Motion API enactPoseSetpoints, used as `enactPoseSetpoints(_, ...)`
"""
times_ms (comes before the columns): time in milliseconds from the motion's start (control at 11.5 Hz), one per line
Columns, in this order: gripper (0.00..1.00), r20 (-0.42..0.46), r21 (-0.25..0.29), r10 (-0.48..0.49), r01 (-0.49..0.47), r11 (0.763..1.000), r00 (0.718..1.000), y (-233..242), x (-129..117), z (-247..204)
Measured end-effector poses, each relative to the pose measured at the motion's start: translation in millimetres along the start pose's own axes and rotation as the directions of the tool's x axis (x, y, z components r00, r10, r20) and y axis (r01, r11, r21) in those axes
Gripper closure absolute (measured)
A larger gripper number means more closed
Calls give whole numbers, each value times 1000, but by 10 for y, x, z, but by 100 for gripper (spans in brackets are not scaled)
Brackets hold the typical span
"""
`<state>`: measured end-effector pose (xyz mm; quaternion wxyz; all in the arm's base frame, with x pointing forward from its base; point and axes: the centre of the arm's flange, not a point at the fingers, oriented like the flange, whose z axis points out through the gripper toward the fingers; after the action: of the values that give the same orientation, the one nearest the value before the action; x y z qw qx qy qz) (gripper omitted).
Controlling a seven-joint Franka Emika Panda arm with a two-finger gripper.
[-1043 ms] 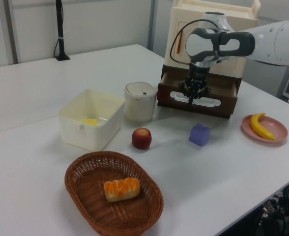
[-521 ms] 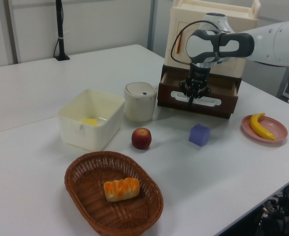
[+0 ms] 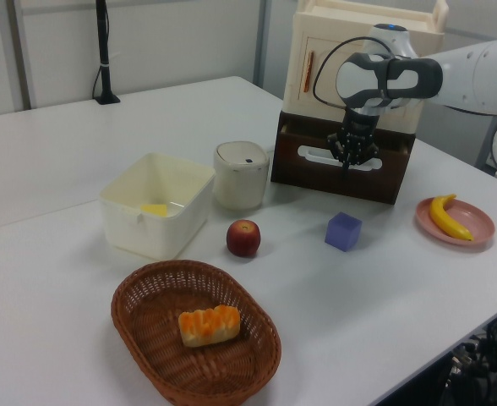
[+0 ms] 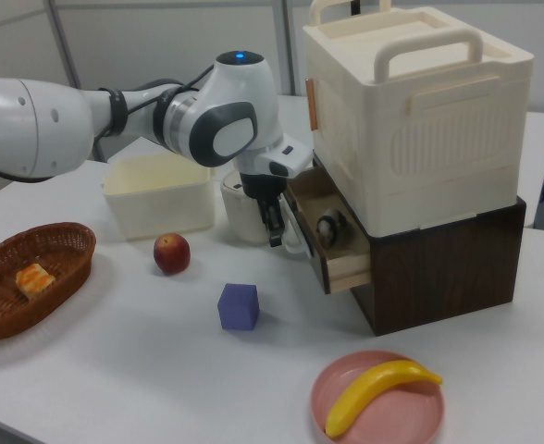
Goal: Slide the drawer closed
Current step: 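Push the drawer front into the dark cabinet with the gripper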
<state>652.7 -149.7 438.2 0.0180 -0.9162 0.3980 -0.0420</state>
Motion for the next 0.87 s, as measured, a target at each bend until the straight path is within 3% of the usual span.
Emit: enactPoseSetpoints(869,99,-121,63,71,-64,996,990,282,445,-165)
